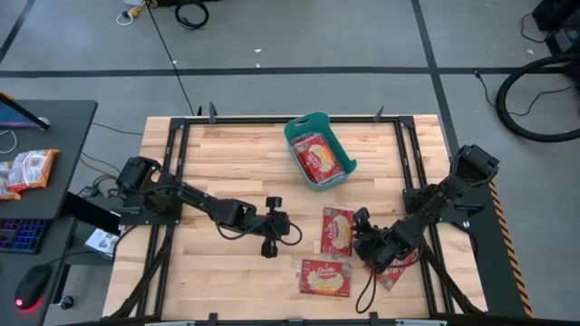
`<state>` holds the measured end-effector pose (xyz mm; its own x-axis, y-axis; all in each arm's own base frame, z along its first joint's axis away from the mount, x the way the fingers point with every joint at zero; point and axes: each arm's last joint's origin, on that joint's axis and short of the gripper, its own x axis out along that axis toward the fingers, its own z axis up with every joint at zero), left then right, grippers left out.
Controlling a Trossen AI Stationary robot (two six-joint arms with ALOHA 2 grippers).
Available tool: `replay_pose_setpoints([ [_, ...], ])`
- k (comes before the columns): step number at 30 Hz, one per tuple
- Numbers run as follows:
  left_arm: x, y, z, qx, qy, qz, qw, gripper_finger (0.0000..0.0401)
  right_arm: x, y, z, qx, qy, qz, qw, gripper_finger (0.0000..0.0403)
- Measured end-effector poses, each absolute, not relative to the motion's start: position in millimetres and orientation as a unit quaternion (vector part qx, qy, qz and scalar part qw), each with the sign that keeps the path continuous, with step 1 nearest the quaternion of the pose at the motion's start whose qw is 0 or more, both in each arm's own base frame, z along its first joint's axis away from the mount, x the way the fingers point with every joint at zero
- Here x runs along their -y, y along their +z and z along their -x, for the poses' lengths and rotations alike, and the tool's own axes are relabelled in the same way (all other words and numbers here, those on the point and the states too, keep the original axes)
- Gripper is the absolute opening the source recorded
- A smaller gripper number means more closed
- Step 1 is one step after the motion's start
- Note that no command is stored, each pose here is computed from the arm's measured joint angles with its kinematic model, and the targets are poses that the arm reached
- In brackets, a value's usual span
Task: Sort popcorn bags into baskets
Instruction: Put the red popcorn bag into the green bin
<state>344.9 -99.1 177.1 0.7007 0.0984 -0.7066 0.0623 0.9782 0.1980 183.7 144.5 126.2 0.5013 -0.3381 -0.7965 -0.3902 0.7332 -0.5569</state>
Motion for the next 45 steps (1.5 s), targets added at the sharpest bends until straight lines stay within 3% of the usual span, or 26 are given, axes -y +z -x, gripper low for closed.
replay_pose_setpoints([
  [17,98,177,-345,-0.387,0.012,-0.104,0.916,0.0071,-138,117,-179,-0.512,0.021,0.351,0.783,0.0139],
  [32,98,178,-346,-0.382,0.012,-0.102,0.918,0.0071,-138,121,-209,-0.393,0.031,0.369,0.842,0.0139],
  [45,99,134,-374,-0.344,0.02,-0.088,0.935,0.0071,-139,127,-212,-0.415,0.048,0.387,0.822,0.0139],
])
